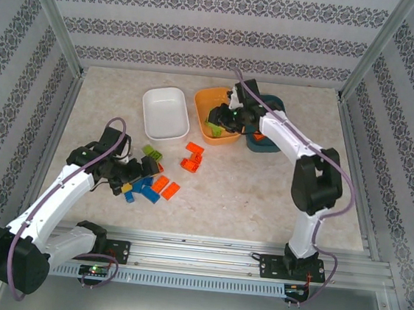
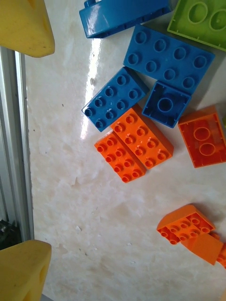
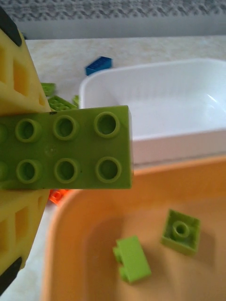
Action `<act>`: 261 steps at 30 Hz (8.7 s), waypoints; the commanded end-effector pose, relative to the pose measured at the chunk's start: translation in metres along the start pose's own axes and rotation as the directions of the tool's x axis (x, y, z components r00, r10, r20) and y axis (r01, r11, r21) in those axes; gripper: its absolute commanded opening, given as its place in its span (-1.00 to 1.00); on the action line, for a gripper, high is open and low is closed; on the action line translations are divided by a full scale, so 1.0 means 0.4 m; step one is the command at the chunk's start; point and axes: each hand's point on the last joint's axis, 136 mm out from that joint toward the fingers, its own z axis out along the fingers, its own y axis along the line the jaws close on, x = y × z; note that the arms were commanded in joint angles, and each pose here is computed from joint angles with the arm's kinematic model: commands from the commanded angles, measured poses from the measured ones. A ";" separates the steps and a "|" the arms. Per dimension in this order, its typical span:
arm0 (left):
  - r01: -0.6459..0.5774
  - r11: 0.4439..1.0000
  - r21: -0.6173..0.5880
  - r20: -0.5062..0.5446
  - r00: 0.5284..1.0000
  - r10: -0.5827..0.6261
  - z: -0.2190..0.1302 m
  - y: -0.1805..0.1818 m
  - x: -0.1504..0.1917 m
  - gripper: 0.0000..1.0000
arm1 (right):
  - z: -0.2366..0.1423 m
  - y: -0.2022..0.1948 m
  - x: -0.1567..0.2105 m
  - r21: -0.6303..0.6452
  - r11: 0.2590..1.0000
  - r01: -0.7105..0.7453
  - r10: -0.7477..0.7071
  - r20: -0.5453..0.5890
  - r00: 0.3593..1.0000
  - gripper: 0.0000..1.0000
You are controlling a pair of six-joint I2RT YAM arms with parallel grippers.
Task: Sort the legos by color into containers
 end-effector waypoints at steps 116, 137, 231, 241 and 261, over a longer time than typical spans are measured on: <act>-0.313 0.921 0.232 -0.151 0.923 0.352 0.333 -0.616 -0.064 0.22 | -0.478 -0.291 0.292 0.062 0.979 -0.192 0.173 0.231 0.958 0.52; -0.077 0.834 0.546 -0.182 0.961 0.208 0.537 -1.027 -0.142 0.22 | -0.563 -0.222 0.327 0.010 0.996 -0.086 0.076 0.365 0.928 0.53; -0.044 0.998 0.035 0.248 0.968 0.034 -0.169 -0.045 -0.190 0.70 | 0.241 -0.105 0.347 0.273 0.952 0.136 -0.028 -0.364 0.931 0.39; -0.040 0.998 0.048 0.240 0.970 0.028 -0.165 -0.045 -0.199 0.72 | 0.240 -0.127 0.338 0.328 0.933 0.152 -0.027 -0.357 0.934 -0.03; -0.010 0.995 0.096 0.244 0.970 -0.014 -0.138 -0.053 -0.219 0.74 | 0.103 0.010 0.317 0.178 0.971 0.158 -0.100 -0.296 0.950 -0.29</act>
